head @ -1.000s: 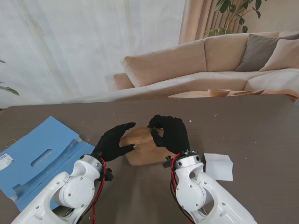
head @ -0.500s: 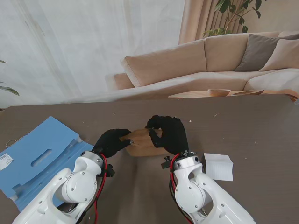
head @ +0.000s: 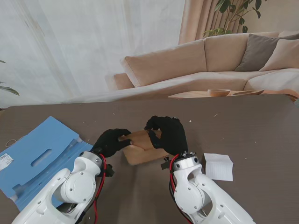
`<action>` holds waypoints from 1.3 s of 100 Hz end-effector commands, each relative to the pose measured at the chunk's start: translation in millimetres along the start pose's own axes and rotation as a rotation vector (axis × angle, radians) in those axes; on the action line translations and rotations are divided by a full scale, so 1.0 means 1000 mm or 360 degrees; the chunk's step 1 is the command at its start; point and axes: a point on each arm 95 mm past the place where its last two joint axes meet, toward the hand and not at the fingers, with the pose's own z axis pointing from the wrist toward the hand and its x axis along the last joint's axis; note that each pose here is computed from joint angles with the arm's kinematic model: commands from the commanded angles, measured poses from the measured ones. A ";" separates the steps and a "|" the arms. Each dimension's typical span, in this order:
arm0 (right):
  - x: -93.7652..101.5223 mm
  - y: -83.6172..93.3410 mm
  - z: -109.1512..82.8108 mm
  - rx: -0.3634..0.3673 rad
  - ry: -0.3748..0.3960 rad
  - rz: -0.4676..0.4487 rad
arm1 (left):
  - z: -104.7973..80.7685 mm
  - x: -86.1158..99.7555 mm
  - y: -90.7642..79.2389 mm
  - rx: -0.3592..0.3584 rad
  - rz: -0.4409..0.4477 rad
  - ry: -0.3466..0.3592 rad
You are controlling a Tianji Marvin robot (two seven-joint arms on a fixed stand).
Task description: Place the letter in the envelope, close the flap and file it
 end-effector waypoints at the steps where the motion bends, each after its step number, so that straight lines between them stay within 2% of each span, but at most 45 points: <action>1: 0.002 -0.004 -0.003 0.0029 0.0000 0.0005 | -0.001 0.004 0.001 -0.0021 -0.0023 0.0010; 16: 0.000 -0.004 -0.004 0.0035 -0.0007 -0.0019 | -0.002 0.003 0.001 -0.0009 -0.0082 0.0020; 44: -0.004 -0.001 -0.005 0.0030 -0.0040 -0.0048 | -0.003 0.001 -0.001 -0.0008 -0.0057 0.0032; 67: -0.005 0.000 -0.007 0.0027 -0.0056 -0.0072 | -0.002 0.000 -0.005 -0.0053 -0.0002 0.0049; 93: -0.007 0.005 -0.009 0.0037 -0.0094 -0.0093 | -0.004 -0.001 -0.011 -0.0093 0.0068 0.0119; 130: -0.006 0.018 -0.017 0.0059 -0.0109 -0.0139 | -0.006 0.000 -0.018 -0.0098 0.0011 0.0138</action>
